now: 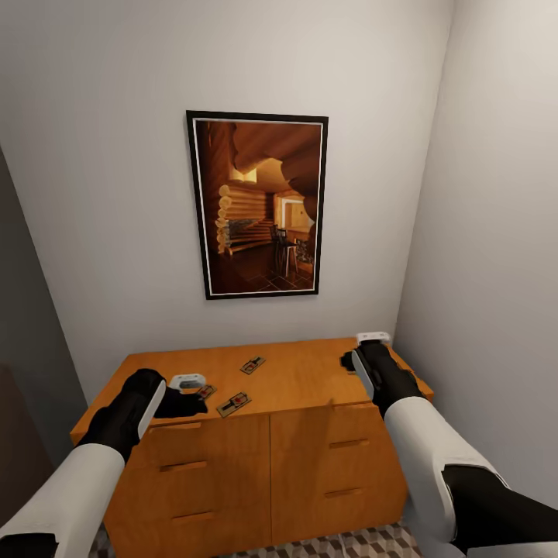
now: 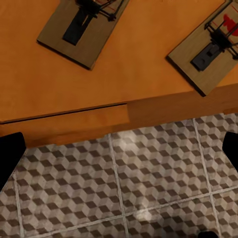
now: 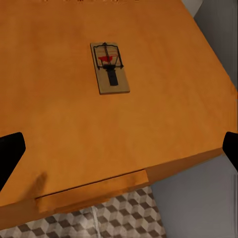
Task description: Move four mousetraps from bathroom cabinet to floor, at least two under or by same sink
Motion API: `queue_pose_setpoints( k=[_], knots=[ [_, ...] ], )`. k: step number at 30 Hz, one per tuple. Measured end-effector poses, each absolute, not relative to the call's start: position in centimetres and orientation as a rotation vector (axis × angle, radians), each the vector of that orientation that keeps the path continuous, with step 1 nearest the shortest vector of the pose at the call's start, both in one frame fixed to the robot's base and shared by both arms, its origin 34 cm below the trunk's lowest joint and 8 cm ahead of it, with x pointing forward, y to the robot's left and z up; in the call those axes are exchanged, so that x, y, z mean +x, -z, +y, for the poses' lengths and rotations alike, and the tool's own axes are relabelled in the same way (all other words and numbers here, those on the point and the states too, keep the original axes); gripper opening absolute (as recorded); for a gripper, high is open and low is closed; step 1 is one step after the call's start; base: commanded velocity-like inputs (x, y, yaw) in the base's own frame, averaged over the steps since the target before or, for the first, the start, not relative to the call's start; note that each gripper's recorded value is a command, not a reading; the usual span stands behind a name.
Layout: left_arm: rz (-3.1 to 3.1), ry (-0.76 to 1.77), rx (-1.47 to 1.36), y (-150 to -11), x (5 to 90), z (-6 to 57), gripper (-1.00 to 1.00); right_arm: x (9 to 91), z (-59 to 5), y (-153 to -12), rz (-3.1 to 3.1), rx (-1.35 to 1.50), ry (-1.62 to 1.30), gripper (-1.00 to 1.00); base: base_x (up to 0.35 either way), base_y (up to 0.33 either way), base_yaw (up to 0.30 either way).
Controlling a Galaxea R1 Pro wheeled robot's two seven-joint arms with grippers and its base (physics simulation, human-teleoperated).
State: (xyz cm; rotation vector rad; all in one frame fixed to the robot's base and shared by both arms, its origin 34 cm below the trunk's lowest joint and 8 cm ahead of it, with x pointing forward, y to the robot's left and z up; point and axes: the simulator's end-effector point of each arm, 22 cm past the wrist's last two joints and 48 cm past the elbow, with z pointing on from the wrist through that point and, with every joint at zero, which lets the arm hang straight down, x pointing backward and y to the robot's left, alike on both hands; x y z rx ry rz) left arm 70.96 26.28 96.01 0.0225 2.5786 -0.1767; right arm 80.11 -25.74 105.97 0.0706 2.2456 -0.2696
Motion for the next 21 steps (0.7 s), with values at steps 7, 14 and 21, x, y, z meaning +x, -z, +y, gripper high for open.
queue_pose_setpoints(
  k=[7,14,21],
  knots=[
    [2.575,0.129,0.006,-96.2,71.1,27.4,1.00,80.1,-28.3,-106.2,2.238,0.097,0.301,1.00,0.000,0.000,0.000],
    [2.574,0.125,0.003,-96.2,71.1,27.5,1.00,80.2,-29.1,-106.9,2.226,0.108,0.307,1.00,0.000,0.000,0.000],
    [2.573,0.124,-0.001,-96.2,71.2,27.5,1.00,80.3,-29.1,-107.2,2.221,0.111,0.303,1.00,0.000,0.000,0.000]
  ],
)
